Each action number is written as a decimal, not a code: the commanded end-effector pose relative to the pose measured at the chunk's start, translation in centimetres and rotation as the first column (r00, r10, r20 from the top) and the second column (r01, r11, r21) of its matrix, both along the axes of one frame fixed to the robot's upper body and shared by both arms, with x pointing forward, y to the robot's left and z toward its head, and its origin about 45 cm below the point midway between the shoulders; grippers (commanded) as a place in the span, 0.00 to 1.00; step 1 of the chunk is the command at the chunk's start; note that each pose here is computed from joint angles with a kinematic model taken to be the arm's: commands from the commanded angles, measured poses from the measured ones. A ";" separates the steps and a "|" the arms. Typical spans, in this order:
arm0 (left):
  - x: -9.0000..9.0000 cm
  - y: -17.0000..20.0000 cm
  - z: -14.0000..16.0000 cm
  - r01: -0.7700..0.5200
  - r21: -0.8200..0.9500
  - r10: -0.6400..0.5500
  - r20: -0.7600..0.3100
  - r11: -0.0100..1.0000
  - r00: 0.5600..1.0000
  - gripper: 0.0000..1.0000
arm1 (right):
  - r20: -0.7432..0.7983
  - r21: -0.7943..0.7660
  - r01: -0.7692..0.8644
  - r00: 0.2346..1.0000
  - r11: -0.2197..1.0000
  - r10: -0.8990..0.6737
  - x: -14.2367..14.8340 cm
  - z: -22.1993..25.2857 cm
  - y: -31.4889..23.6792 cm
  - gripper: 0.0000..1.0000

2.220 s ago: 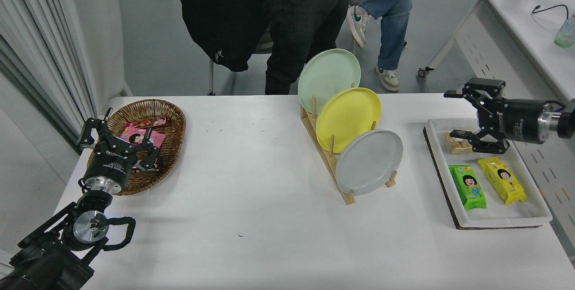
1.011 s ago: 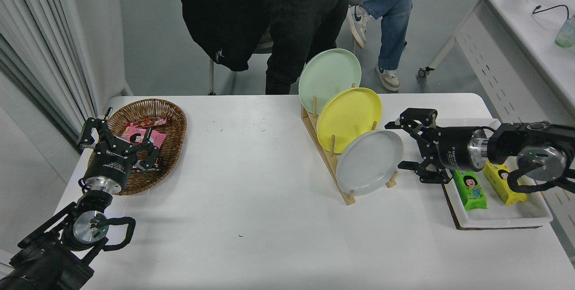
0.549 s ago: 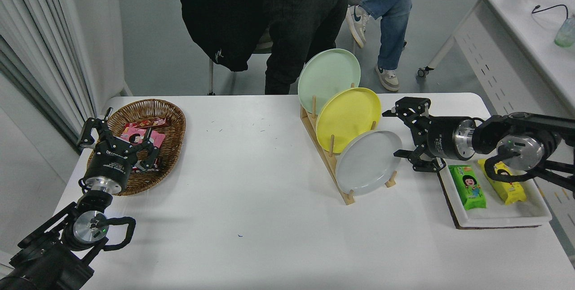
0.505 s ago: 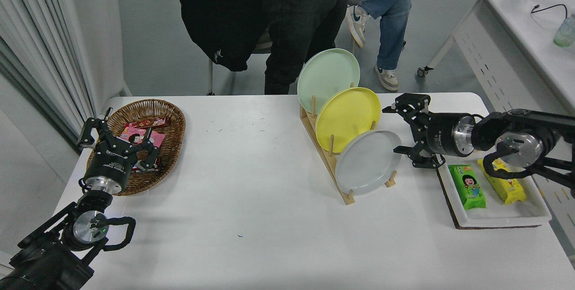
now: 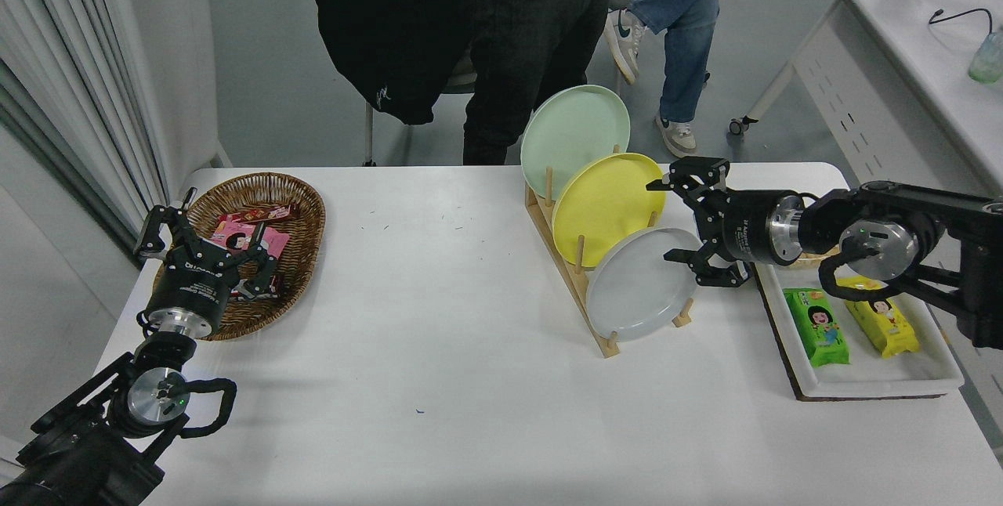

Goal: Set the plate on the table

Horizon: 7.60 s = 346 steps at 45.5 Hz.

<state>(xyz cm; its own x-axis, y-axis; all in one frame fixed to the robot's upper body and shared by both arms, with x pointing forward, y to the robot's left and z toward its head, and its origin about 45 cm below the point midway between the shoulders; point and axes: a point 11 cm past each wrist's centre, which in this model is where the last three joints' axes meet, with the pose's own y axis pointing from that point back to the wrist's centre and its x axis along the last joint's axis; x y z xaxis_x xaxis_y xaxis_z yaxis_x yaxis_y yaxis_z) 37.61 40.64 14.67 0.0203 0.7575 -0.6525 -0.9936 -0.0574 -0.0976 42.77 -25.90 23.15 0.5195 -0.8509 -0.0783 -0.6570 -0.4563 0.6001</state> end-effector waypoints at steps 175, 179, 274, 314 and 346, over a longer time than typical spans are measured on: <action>0.0 0.0 0.0 0.000 0.000 0.000 0.000 1.000 1.000 0.98 | -0.146 0.112 0.141 0.981 0.984 -0.124 0.5 -1.2 0.3 0.20; 0.0 0.0 0.0 0.000 0.000 0.000 0.000 1.000 1.000 0.98 | -0.145 0.113 0.140 0.982 0.984 -0.124 0.5 -1.1 0.3 0.20; 0.0 0.0 0.0 0.000 0.000 0.000 0.000 1.000 1.000 0.98 | -0.164 0.199 0.017 0.986 0.980 0.016 1.5 6.4 0.6 0.00; 0.0 0.0 0.0 0.000 0.000 0.000 0.000 1.000 1.000 0.98 | -0.155 0.261 -0.025 0.986 0.965 0.067 2.7 16.2 3.5 0.00; 0.0 0.0 0.0 0.000 0.000 0.000 0.000 1.000 1.000 0.98 | -0.206 0.240 0.022 0.978 0.971 0.028 2.7 20.2 7.8 0.00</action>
